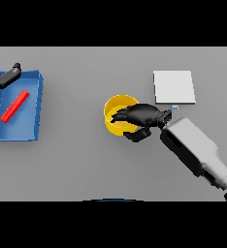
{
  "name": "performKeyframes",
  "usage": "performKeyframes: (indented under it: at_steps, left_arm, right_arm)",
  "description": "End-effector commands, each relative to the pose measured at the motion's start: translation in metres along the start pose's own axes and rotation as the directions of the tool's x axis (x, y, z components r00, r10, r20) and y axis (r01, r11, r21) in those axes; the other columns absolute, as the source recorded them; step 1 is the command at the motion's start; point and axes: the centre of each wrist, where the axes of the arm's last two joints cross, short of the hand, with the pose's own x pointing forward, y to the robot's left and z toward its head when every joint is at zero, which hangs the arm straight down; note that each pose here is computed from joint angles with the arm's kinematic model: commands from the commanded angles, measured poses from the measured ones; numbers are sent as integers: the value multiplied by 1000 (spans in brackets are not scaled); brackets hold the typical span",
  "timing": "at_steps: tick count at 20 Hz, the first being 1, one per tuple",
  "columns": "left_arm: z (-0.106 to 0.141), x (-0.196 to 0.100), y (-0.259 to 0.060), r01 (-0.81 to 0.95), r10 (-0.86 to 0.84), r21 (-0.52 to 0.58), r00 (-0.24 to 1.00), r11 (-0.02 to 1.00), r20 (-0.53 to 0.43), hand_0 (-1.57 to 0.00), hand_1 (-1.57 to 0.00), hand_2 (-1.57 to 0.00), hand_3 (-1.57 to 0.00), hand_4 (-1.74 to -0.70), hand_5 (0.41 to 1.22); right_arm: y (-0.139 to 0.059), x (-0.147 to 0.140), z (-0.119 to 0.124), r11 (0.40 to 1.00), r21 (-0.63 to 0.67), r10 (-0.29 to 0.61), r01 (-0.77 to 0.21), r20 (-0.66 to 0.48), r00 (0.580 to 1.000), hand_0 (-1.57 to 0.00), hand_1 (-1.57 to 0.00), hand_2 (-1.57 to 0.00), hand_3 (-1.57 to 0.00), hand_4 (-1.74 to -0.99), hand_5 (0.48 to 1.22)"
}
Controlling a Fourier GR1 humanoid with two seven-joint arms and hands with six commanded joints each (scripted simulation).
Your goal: Pick up the red beaker and tilt it to pour out 1 green nut into yellow bowl. Pick up the yellow bowl and place it on the metallic measuring scale.
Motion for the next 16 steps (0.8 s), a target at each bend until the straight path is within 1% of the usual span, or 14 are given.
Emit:
performKeyframes:
  at_steps: [1, 2, 3, 4, 5, 7, 9, 11, 12, 13, 15, 16]
  left_arm:
    - [-1, -1, -2, 6, -6, -4, 1000, 1000, 1, 1, 1, 1, 1, -793, 729]
    - [0, 2, 0, 3, -3, -2, 1000, 1000, 14, 1, 1, 1, 1, -793, 729]
    - [0, -1, 3, -3, 3, 2, 1000, 1000, 17, 1, 1, 1, 1, -793, 731]
    - [1, 0, 5, 7, -7, 6, 1000, 1000, 9, 1, 1, 1, 1, -788, 732]
    - [1, 0, 0, 1, -1, -2, 1000, 1000, 11, 1, 1, 1, 1, -791, 733]
    - [1, -1, 2, 5, -5, 1, 1000, 1000, 18, 1, 1, 1, 1, -793, 736]
    - [0, 3, 0, 4, -4, -2, 1000, 1000, 16, 1, 1, 1, 1, -793, 734]
    - [0, 2, -1, 5, -5, -3, 1000, 1000, 22, 1, 1, 1, 1, -791, 730]
    - [0, -1, 0, 3, -3, -1, 1000, 1000, 16, 1, 1, 1, 1, -790, 727]
    - [-2, 0, -1, 4, -4, 0, 1000, 1000, 15, 1, 1, 1, 1, -788, 725]
    - [-1, 0, -1, 8, -8, 2, 1000, 1000, 14, 1, 1, 1, 1, -785, 726]
    - [1, 0, 1, 10, -10, 3, 1000, 1000, 21, 1, 1, 1, 1, -783, 727]
  right_arm:
    - [1, 2, -2, 1000, 7, 9, -9, 1, 1000, -322, -258, -289, -328, -1436, 944]
    - [1, 3, -2, 1000, 15, 18, -18, 0, 1000, -469, -376, -379, -419, -1479, 999]
    - [1, 2, -1, 1000, 17, 22, -22, 9, 1000, -630, -509, -481, -650, -1473, 1044]
    - [0, 1, 0, 1000, 21, 23, -23, 14, 1000, -780, -649, -590, -834, -1469, 1079]
    - [0, 3, 2, 1000, 25, 15, -15, 15, 1000, -938, -806, -787, -978, -1521, 1108]
    - [-1, 3, -1, 1000, 23, 11, -11, 4, 1000, -1166, -1081, -1069, -1030, -1594, 1148]
    - [-3, 3, -1, 999, 27, 21, -21, 9, 1000, -1312, -1258, -1250, -1089, -1642, 1175]
    - [-2, 1, 3, 1000, 18, 19, -19, 23, 1000, -1405, -1370, -1365, -1126, -1673, 1191]
    - [-6, 0, 6, 1000, 15, 26, -26, 2, 1000, -1438, -1411, -1406, -1153, -1683, 1197]
    - [-10, 2, 7, 1000, 9, 27, -27, -18, 999, -1465, -1443, -1439, -1212, -1692, 1202]
    - [-17, 5, 12, 1000, 3, 31, -31, -18, 999, -1503, -1489, -1487, -1307, -1705, 1209]
    - [-22, 3, 19, 1000, -2, 27, -27, -8, 1000, -1517, -1505, -1504, -1350, -1711, 1211]
